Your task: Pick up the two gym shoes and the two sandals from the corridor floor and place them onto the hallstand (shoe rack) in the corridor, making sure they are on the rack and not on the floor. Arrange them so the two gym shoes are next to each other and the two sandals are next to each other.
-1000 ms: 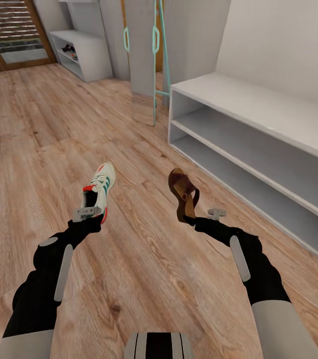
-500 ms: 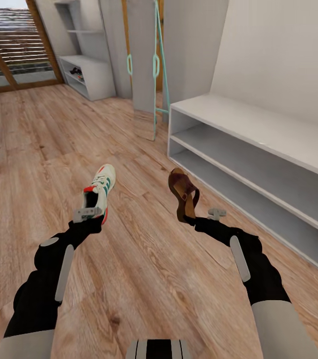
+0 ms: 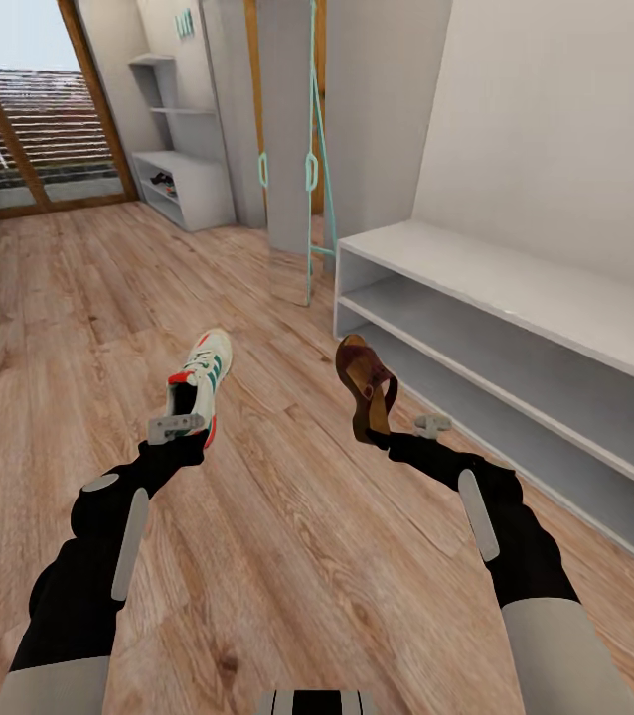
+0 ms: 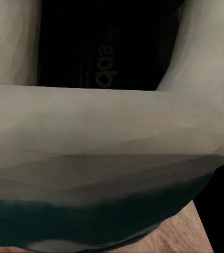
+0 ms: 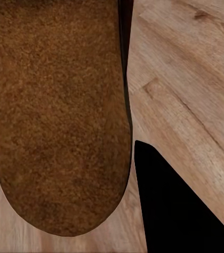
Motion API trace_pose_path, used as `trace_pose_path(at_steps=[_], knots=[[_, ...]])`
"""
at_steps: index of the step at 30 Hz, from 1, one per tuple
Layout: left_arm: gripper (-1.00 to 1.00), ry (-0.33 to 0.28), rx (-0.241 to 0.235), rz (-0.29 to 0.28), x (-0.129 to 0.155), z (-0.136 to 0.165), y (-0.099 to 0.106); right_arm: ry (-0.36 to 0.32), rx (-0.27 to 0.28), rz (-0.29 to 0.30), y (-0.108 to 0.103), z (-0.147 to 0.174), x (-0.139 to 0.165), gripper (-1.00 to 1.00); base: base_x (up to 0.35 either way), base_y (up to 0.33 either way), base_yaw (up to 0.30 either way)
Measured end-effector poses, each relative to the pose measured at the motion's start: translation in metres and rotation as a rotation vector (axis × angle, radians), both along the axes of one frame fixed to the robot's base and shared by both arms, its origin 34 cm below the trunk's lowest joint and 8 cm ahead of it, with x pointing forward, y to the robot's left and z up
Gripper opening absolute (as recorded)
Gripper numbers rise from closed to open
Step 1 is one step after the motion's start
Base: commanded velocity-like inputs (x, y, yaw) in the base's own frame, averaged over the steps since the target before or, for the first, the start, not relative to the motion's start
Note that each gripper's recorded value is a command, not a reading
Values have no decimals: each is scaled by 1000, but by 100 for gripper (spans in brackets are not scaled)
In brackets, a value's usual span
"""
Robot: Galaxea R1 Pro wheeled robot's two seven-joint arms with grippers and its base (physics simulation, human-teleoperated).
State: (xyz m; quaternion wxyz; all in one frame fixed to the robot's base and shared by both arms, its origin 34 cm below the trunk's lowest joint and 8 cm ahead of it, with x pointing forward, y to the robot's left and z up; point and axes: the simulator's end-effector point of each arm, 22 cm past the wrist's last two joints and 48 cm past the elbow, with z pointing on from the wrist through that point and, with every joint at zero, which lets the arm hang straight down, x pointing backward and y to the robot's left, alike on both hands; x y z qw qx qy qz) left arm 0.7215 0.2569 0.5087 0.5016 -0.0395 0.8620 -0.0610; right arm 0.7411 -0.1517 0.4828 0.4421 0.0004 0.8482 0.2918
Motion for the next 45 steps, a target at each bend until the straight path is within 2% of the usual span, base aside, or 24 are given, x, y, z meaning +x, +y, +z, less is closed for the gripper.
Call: trace_pose_path(at_steps=[25, 35, 45], knots=[[-100, -40, 0, -1, 0, 25, 0, -41, 0, 0, 0, 27, 1, -100, 6, 0, 0], [-100, -48, -2, -2, -1, 32, -1, -58, 0, 0, 0, 38, 0, -100, 296, 0, 10], [-100, -60, -2, -3, -2, 40, -1, -71, -1, 0, 0, 46, 0, -100, 346, 0, 190]])
